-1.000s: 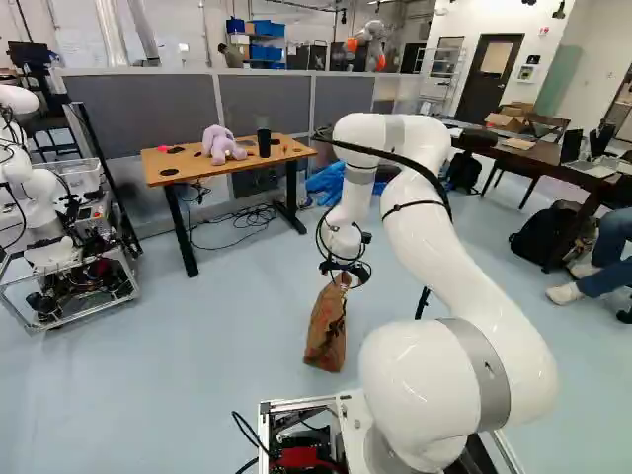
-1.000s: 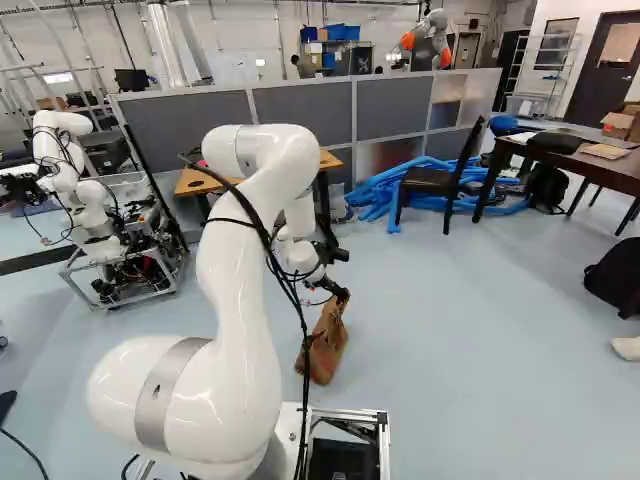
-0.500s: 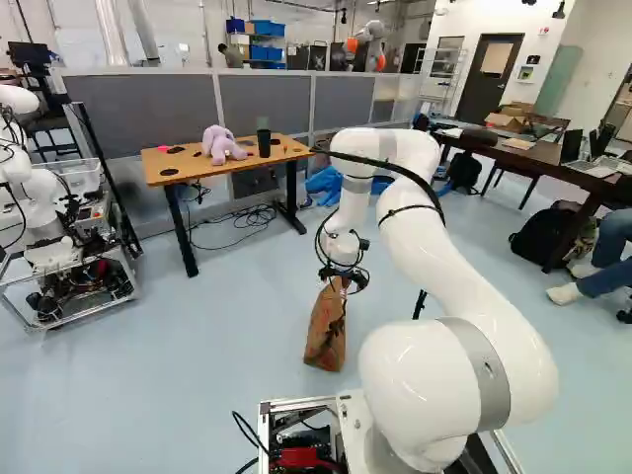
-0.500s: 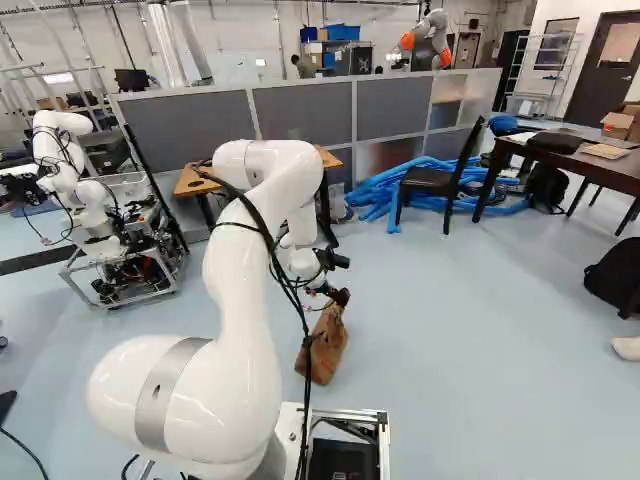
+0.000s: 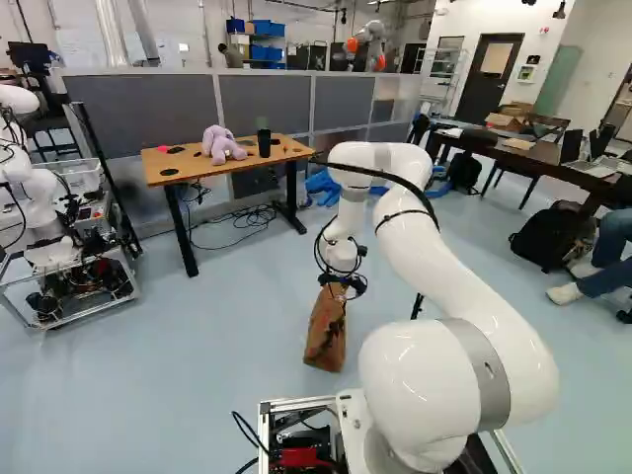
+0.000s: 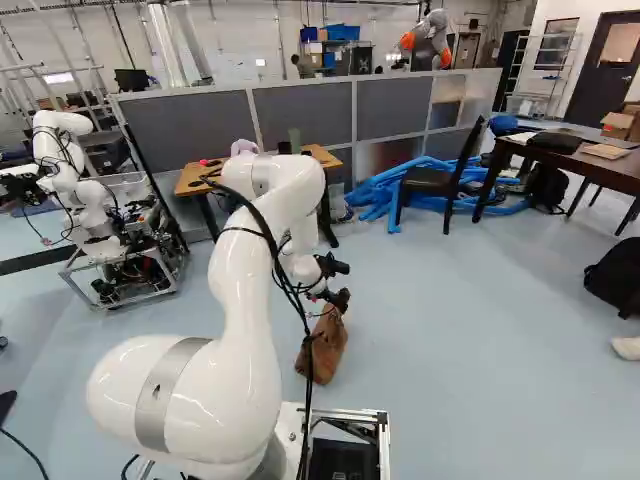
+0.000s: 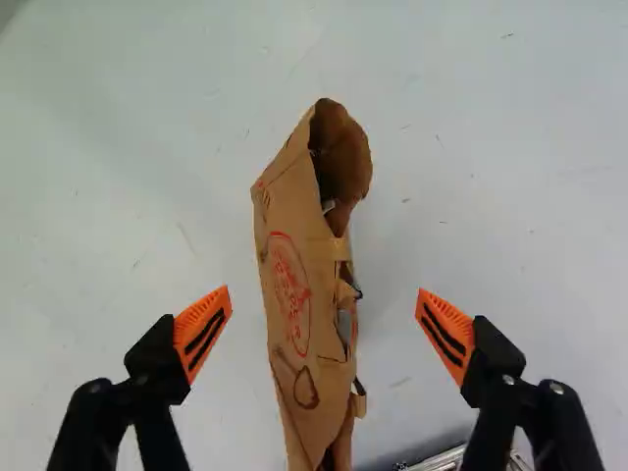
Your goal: Pick up the bag on the ground and place it on the table
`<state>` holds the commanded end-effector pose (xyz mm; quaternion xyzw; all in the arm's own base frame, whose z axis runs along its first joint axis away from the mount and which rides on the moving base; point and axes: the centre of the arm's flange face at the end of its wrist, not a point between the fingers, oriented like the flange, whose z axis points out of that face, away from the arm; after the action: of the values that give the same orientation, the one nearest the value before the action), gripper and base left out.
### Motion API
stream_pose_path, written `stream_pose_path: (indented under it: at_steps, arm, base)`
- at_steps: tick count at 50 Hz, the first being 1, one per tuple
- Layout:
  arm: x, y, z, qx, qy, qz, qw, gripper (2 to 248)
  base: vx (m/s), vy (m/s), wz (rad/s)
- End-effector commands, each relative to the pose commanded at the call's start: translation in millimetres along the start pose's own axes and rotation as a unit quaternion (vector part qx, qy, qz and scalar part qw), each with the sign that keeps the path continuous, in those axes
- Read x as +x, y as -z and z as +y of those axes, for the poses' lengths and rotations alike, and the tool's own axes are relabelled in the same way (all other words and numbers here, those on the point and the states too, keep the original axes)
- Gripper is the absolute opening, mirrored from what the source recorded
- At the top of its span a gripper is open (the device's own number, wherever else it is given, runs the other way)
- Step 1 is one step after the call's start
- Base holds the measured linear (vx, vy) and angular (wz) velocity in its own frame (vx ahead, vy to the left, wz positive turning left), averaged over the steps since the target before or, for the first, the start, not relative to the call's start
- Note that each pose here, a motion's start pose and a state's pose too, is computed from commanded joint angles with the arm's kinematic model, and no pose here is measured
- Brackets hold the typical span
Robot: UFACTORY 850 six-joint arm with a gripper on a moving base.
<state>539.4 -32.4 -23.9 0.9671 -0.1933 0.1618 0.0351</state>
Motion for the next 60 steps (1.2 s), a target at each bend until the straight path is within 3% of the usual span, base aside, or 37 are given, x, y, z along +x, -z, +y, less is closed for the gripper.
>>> stream_pose_path:
  at_steps: [60]
  arm:
    - [-25.9,-86.1,-1.9,-0.005,0.002,-0.013,0.9999,247]
  base:
    - [0.000,0.000,0.000]
